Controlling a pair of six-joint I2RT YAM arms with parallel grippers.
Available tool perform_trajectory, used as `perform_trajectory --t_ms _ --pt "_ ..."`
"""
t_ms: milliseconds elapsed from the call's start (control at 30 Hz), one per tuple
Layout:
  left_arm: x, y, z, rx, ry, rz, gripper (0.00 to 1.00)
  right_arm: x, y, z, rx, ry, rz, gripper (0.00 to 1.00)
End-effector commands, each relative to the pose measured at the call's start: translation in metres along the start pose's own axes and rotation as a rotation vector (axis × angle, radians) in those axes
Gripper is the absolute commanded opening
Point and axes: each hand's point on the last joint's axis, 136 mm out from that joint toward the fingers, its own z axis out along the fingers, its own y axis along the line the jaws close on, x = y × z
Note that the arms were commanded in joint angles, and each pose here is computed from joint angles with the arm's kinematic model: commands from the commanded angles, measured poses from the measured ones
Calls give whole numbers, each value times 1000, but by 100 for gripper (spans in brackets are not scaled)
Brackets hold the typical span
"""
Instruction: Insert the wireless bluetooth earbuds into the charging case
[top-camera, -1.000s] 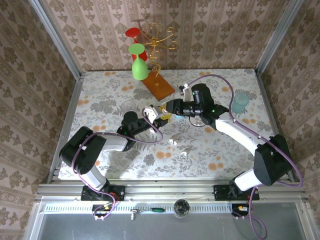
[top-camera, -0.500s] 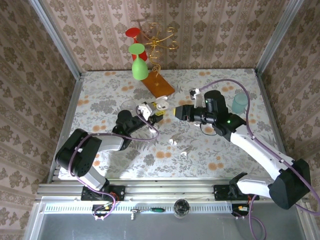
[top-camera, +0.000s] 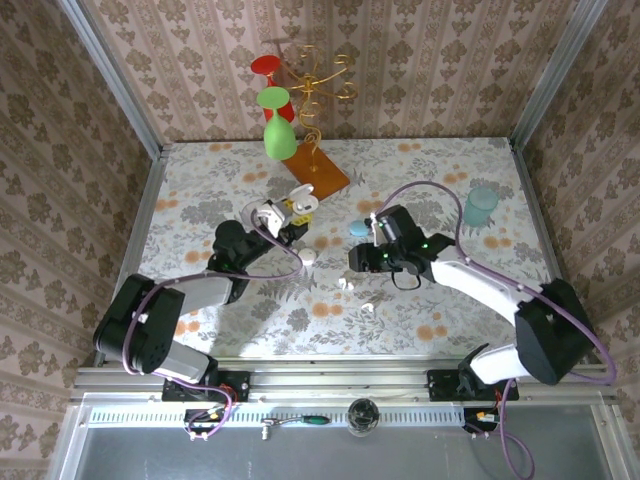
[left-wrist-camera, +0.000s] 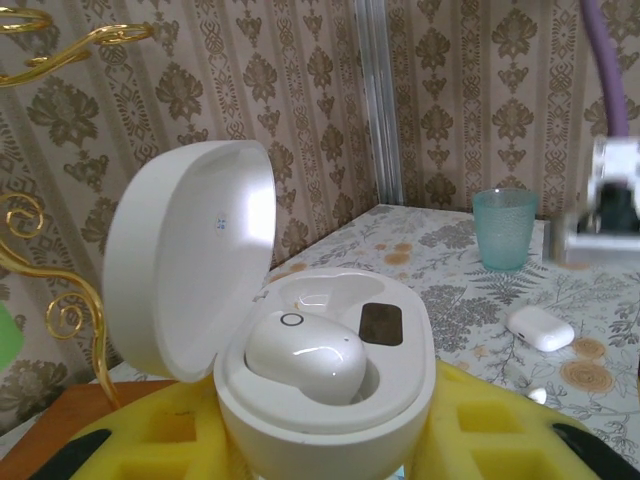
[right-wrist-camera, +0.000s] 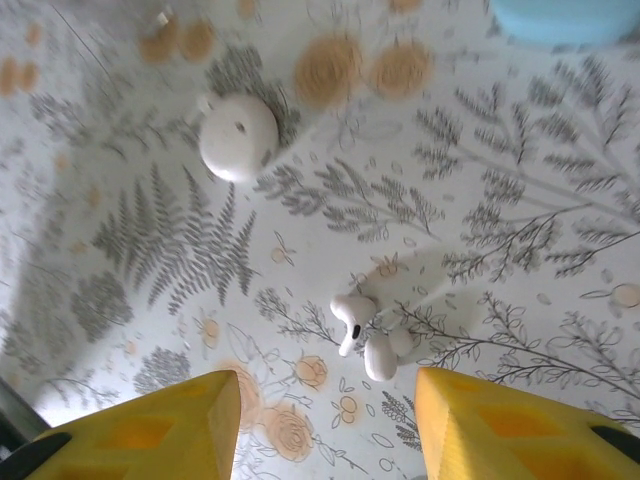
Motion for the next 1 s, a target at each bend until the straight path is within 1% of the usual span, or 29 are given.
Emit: perform_trajectory --t_ms 0,200,500,600,767,967 --pt "-3 0 -6 5 1 24 30 14 -9 19 47 55 -29 51" --pt "-5 -2 -8 8 -1 23 30 22 -2 48 -10 156 -34 52" --pt "-4 -5 -8 19 17 27 30 12 1 77 -77 194 -53 53" --pt "-3 -6 -8 22 21 27 30 13 -1 84 -104 229 -37 53" --pt "-5 -4 -8 14 19 32 30 23 -10 86 -132 272 3 52" --pt "-3 -4 -8 13 27 31 31 47 -9 76 -196 330 25 48"
